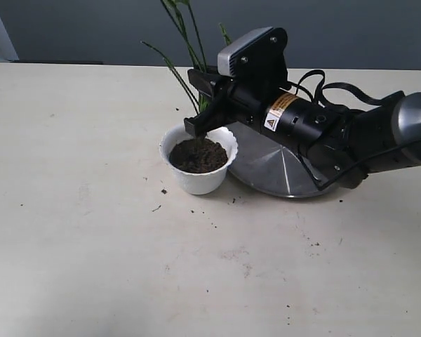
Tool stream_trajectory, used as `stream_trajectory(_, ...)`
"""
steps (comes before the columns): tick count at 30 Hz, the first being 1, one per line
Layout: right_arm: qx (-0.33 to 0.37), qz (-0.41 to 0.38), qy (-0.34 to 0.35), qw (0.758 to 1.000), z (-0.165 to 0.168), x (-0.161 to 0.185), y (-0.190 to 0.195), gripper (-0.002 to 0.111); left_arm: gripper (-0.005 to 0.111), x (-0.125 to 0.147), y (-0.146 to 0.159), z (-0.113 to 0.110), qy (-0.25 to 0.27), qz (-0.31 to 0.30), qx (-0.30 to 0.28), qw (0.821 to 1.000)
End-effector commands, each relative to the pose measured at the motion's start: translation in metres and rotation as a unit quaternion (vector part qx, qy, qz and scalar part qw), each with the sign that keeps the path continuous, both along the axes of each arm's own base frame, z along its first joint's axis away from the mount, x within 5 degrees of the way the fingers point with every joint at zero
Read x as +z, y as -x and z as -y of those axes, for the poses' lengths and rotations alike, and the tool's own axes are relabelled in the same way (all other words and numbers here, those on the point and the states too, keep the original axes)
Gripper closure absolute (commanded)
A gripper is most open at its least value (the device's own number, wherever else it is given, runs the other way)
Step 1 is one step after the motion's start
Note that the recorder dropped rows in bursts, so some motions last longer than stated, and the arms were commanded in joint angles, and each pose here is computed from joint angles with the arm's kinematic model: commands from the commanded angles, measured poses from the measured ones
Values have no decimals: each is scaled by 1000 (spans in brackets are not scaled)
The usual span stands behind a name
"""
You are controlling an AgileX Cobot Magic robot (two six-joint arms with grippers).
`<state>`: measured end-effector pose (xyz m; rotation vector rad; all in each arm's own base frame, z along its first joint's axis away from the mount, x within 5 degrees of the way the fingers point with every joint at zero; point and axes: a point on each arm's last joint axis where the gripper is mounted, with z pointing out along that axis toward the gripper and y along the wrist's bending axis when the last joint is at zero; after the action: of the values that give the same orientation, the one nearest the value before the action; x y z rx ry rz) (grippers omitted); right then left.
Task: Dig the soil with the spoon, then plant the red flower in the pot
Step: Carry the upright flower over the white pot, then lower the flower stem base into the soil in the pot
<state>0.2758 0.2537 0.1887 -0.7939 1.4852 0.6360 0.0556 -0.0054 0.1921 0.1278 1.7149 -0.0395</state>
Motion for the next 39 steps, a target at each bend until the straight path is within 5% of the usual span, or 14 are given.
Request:
stream_trajectory(1,-5,2,6,1000,2,-3,-2,108,106,0,0,0,-1,2,-1,1000)
stream_trajectory(22,-15,-15,-9,1000,-1,-32,-7,108,106,0,0,0,-1,2,-1,1000)
stream_trajectory(39,46,-137,4,990,-9,-72,4,108,106,0,0,0,-1,2,-1,1000)
